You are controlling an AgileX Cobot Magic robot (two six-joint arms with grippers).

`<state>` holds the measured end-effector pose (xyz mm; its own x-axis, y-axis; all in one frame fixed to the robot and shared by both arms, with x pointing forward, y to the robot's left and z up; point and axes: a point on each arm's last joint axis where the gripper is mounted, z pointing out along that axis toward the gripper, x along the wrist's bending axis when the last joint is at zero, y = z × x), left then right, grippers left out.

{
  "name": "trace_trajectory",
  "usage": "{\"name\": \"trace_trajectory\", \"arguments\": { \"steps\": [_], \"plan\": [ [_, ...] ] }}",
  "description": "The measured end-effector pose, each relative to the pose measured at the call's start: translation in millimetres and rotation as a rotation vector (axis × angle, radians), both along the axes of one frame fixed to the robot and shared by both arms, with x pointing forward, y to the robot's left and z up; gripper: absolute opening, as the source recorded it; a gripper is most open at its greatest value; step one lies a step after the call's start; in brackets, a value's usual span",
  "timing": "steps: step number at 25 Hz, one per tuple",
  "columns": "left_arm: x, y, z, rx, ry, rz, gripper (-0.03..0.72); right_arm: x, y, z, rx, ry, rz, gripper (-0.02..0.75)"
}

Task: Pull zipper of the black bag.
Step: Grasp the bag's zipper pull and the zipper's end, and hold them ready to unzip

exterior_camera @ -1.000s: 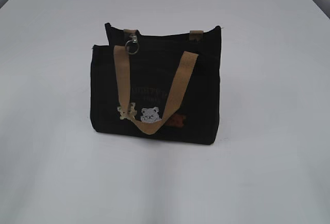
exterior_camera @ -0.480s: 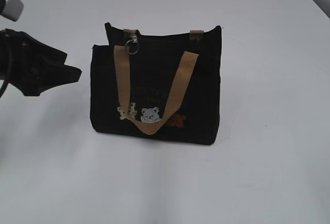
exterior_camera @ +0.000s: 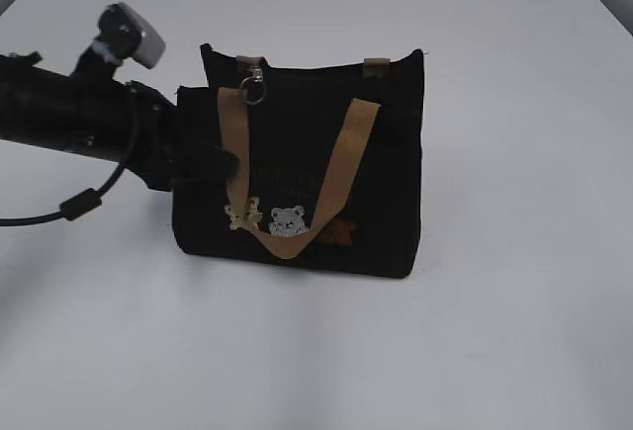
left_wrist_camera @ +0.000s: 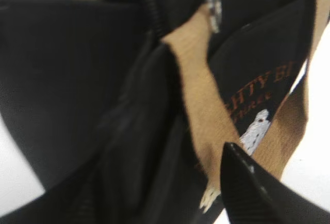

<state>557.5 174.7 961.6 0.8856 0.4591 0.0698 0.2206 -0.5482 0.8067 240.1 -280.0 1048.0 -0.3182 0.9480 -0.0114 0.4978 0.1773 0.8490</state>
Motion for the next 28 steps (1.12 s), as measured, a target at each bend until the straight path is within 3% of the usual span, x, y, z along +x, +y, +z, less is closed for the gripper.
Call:
{"name": "trace_trajectory", "arguments": {
  "steps": [1, 3, 5, 10, 15, 21, 28],
  "plan": [
    [0, -9, -3, 0.004, 0.005, -0.022, 0.392, 5, 3, 2, -0.008, 0.013, 0.044, 0.398],
    [-2, -19, -5, 0.013, 0.01, -0.032, 0.166, 17, 11, 14, -0.016, -0.01, 0.143, 0.398],
    [-5, -26, -4, 0.001, 0.03, -0.037, 0.067, 39, 21, 27, 0.007, -0.058, 0.239, 0.398],
    [-8, -32, -4, -0.015, 0.049, -0.054, 0.068, 127, 40, 41, 0.161, -0.08, 0.304, 0.398],
    [-8, -32, -4, -0.011, 0.048, -0.047, 0.068, 232, 89, 28, 0.339, 0.121, 0.359, 0.398],
    [-8, -32, -4, -0.01, 0.048, -0.046, 0.068, 321, 158, 5, 0.494, 0.351, 0.361, 0.398],
    [-8, -32, -4, -0.01, 0.048, -0.046, 0.068, 352, 184, -21, 0.496, 0.509, 0.336, 0.398]
  ]
}}
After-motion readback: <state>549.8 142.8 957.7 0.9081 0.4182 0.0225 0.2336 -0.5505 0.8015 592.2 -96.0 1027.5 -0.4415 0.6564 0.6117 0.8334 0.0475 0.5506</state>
